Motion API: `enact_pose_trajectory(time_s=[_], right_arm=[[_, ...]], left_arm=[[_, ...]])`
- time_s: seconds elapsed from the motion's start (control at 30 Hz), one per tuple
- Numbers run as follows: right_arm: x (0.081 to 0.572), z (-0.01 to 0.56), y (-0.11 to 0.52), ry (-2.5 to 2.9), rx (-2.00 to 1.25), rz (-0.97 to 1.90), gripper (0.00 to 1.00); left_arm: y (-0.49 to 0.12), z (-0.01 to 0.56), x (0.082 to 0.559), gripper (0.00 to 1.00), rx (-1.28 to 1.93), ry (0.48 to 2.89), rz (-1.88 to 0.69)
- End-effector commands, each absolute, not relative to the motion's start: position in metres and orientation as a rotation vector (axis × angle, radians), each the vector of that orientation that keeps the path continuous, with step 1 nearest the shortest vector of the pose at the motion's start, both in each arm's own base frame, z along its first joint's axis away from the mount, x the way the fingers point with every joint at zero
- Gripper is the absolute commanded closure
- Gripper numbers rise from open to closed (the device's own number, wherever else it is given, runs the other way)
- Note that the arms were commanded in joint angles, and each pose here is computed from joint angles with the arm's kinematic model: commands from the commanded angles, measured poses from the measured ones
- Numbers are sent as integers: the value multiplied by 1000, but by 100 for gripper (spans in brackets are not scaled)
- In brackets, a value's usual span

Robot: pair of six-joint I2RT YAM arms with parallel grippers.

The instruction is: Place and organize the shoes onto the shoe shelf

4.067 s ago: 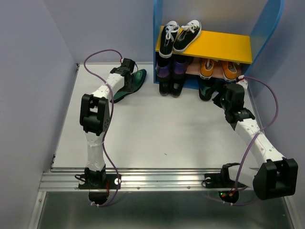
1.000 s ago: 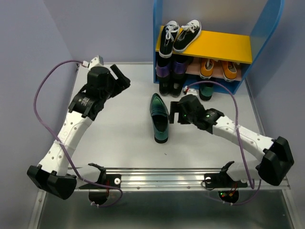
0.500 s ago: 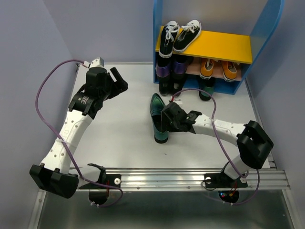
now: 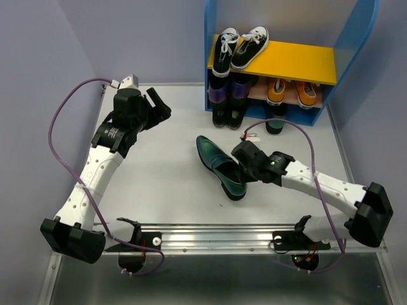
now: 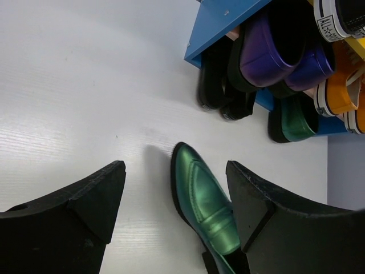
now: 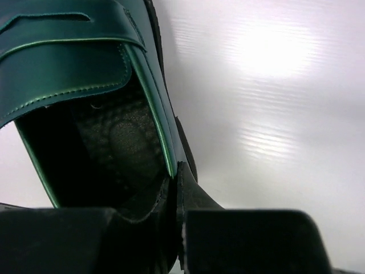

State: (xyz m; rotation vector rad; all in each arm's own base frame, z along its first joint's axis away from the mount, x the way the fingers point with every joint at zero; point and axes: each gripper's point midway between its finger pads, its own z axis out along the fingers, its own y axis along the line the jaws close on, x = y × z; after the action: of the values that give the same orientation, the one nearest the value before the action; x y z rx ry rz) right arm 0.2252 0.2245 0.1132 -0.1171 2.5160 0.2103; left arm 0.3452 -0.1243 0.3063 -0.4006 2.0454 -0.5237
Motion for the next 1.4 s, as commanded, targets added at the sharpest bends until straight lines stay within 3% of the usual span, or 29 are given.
enact_pose_trajectory(time_s=[0.0, 0.37, 0.53, 0.93, 1.37], right_arm=[[228, 158, 183, 2438, -15, 91, 99], [165, 167, 93, 2515, 443, -209, 99], [162, 168, 81, 2463, 589, -178, 99], [194, 179, 9, 2216, 894, -445, 99], [237, 179, -11, 2200, 847, -537, 99]], left_arm=[[-122, 331, 354, 18, -397, 1952, -534], [-129, 334, 371, 18, -348, 1956, -536], [-135, 328, 375, 18, -326, 1975, -546], [-129, 330, 372, 18, -297, 1977, -498], [-121, 320, 373, 18, -315, 1988, -465]])
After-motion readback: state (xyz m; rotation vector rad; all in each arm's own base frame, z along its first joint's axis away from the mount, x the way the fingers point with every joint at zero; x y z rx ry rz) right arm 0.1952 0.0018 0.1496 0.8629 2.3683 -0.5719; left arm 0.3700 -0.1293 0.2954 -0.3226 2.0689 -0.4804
